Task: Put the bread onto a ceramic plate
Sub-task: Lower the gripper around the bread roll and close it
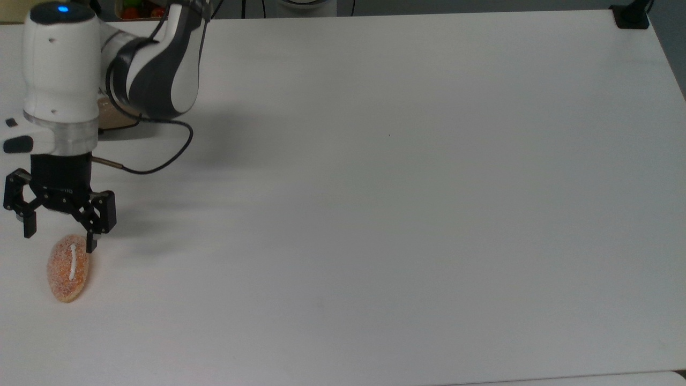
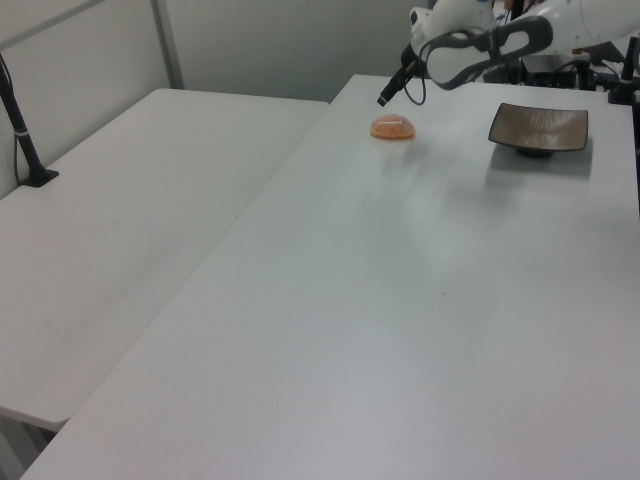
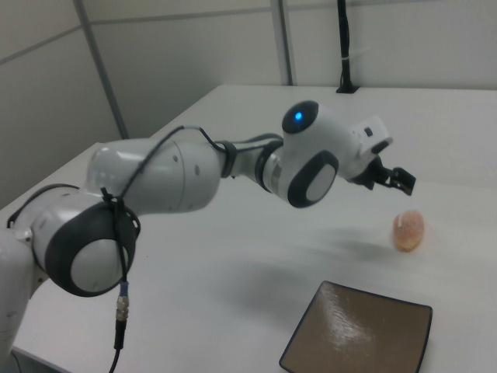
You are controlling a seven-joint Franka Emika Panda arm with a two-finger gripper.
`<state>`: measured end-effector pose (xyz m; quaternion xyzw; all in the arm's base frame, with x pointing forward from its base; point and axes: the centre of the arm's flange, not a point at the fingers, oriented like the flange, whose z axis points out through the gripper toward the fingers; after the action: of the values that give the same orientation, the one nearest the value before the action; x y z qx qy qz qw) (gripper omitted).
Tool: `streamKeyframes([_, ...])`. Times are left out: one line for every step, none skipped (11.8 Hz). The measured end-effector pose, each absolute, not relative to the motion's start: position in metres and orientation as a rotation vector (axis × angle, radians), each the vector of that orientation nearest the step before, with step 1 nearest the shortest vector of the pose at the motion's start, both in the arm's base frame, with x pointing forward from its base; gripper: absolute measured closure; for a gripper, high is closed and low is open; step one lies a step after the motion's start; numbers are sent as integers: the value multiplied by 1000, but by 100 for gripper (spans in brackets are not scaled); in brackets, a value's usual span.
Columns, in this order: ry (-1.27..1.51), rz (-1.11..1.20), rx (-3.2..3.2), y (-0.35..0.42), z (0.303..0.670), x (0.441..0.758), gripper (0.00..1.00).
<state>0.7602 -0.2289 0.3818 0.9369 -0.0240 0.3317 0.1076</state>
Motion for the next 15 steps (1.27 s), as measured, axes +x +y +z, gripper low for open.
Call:
streamKeyframes([-73, 981, 2748, -233, 366, 762, 0])
streamKeyframes([-72, 984, 2742, -234, 352, 764, 0])
streamKeyframes([-71, 985, 2738, -235, 340, 765, 0])
streamKeyframes([-72, 979, 2738, -236, 331, 765, 0])
streamKeyframes([-79, 971, 2739, -241, 324, 765, 0])
streamKeyframes([-88, 964, 2738, -248, 317, 764, 0])
streamKeyframes([-98, 955, 2738, -254, 311, 764, 0])
streamKeyframes([-103, 945, 2741, -258, 303, 763, 0])
streamKeyframes([-105, 937, 2743, -260, 296, 763, 0])
streamKeyframes([-104, 935, 2744, -260, 290, 763, 2])
streamKeyframes([-103, 932, 2748, -258, 286, 763, 4])
streamKeyframes([-102, 930, 2752, -257, 284, 763, 6])
streamKeyframes([-101, 929, 2755, -256, 282, 764, 17])
streamKeyframes([-99, 929, 2759, -254, 281, 764, 20])
streamKeyframes([-98, 929, 2761, -253, 280, 765, 24])
